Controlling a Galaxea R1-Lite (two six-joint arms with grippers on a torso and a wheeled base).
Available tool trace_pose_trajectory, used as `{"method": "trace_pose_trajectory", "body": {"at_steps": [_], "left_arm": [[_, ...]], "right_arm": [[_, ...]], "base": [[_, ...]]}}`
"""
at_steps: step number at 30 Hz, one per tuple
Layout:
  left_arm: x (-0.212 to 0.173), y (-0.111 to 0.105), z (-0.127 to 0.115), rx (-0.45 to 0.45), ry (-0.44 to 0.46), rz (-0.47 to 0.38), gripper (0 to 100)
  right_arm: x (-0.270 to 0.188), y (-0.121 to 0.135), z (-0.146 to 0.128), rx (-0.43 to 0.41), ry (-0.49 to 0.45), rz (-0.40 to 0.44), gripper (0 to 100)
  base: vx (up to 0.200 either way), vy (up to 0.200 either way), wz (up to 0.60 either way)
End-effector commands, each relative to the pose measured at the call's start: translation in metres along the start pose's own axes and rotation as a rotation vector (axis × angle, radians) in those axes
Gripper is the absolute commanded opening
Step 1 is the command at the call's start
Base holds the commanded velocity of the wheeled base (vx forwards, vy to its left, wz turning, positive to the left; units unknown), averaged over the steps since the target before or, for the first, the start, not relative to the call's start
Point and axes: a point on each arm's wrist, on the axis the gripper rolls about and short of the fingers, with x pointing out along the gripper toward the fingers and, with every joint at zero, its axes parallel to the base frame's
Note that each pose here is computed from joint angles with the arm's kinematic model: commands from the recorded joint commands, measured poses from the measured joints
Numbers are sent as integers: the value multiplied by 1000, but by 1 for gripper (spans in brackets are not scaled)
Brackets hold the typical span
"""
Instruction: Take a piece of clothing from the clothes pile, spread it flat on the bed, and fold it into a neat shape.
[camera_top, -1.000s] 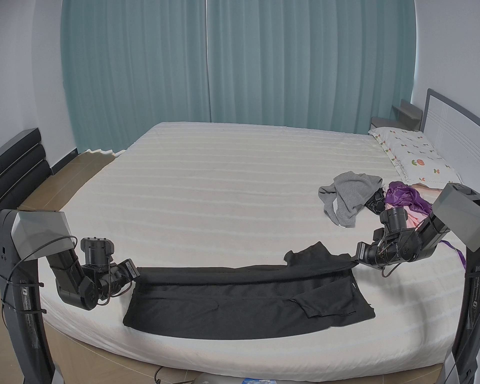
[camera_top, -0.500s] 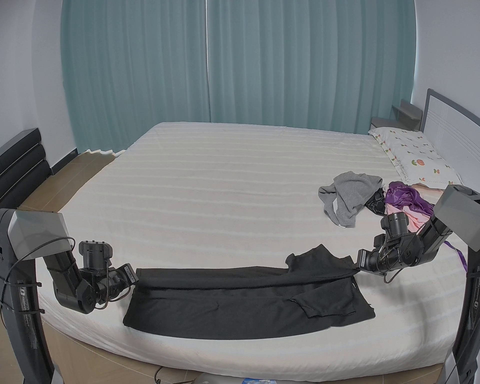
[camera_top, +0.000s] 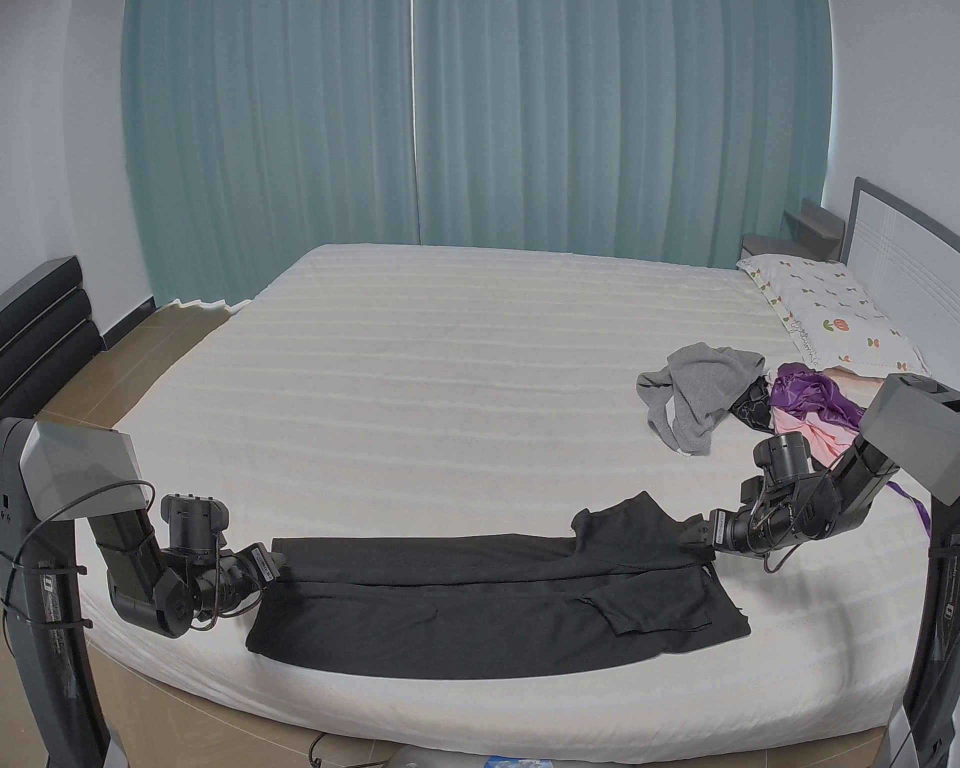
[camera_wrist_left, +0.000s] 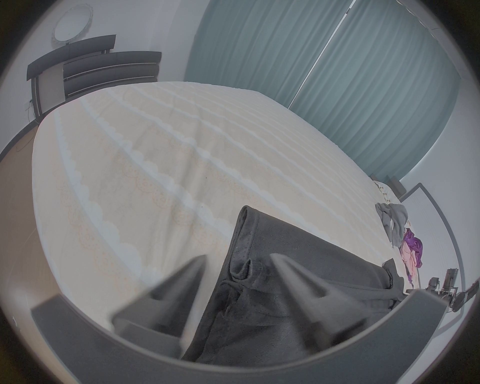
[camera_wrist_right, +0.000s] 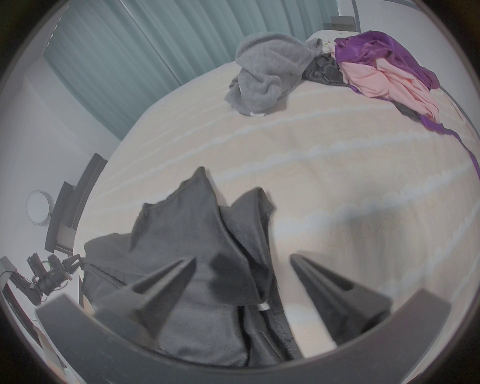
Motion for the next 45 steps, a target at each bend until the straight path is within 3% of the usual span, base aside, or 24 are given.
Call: {"method": "trace_pose_trajectory", "body": {"at_steps": [1, 6, 8, 14, 21, 29, 30, 39, 45], "left_arm": [[1, 0, 1, -8, -2, -1, 100], [2, -2, 9, -21, -33, -13, 100], [7, -7, 19, -71, -69, -33, 100], [27, -17, 36, -140, -104, -61, 100], [48, -18, 23, -132, -59, -45, 100], [51, -18, 24, -132, -70, -49, 100], [51, -18, 24, -132, -70, -49, 0], [56, -11, 25, -146, -114, 22, 0], [54, -11, 30, -194, -140, 19, 0]], "right_arm": [[-8, 1, 11, 19, -41, 16, 100], [-11, 0, 26, 90, -85, 38, 100], [-7, -2, 30, 125, -87, 49, 100], [6, -5, 30, 145, -77, 58, 100], [9, -2, 37, 232, -80, 105, 100], [15, -6, 38, 260, -80, 109, 100], [15, -6, 38, 260, -80, 109, 100], [35, -5, 39, 255, -76, 108, 100], [48, 0, 41, 299, -83, 108, 100]], "base": [[0, 0, 0], [0, 0, 0], [0, 0, 0], [0, 0, 0], [0, 0, 0], [0, 0, 0], [0, 0, 0], [0, 0, 0], [0, 0, 0]]}}
